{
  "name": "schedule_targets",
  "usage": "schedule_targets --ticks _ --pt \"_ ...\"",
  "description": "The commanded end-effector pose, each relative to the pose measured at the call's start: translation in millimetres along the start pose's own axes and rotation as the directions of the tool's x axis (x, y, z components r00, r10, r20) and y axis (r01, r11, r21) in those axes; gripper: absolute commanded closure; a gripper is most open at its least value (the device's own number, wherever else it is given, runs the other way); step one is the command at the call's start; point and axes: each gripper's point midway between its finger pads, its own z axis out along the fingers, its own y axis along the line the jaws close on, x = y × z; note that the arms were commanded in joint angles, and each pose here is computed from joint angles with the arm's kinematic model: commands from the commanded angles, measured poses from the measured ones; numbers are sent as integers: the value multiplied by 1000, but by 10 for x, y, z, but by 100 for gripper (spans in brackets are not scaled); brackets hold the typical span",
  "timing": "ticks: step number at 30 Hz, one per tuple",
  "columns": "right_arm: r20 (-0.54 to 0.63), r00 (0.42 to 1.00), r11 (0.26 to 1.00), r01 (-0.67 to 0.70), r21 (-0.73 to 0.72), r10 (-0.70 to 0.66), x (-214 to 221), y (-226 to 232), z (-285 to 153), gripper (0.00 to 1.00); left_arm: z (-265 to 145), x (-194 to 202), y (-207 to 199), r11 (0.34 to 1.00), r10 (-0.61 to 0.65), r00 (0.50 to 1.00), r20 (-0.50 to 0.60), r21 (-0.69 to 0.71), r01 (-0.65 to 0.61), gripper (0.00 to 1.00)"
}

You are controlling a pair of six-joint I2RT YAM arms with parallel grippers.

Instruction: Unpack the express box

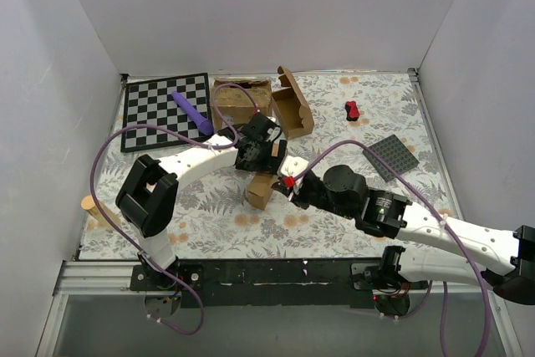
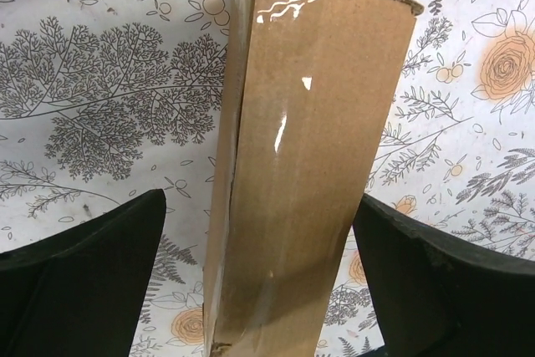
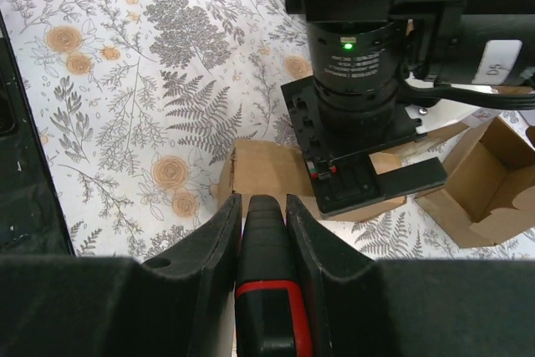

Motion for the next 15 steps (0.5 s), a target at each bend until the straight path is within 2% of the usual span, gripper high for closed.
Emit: schedule_targets --ticks 1,6,15 --pt "145 989 999 -21 48 14 -305 -16 48 99 -42 -160 -96 998 -52 998 32 25 51 11" --pt "137 991 1000 -8 23 4 -205 106 137 99 71 -116 -110 997 -79 997 4 18 79 25" --pt "169 986 999 0 -39 7 -234 299 339 99 176 -40 -144 998 -65 998 -27 -3 64 30"
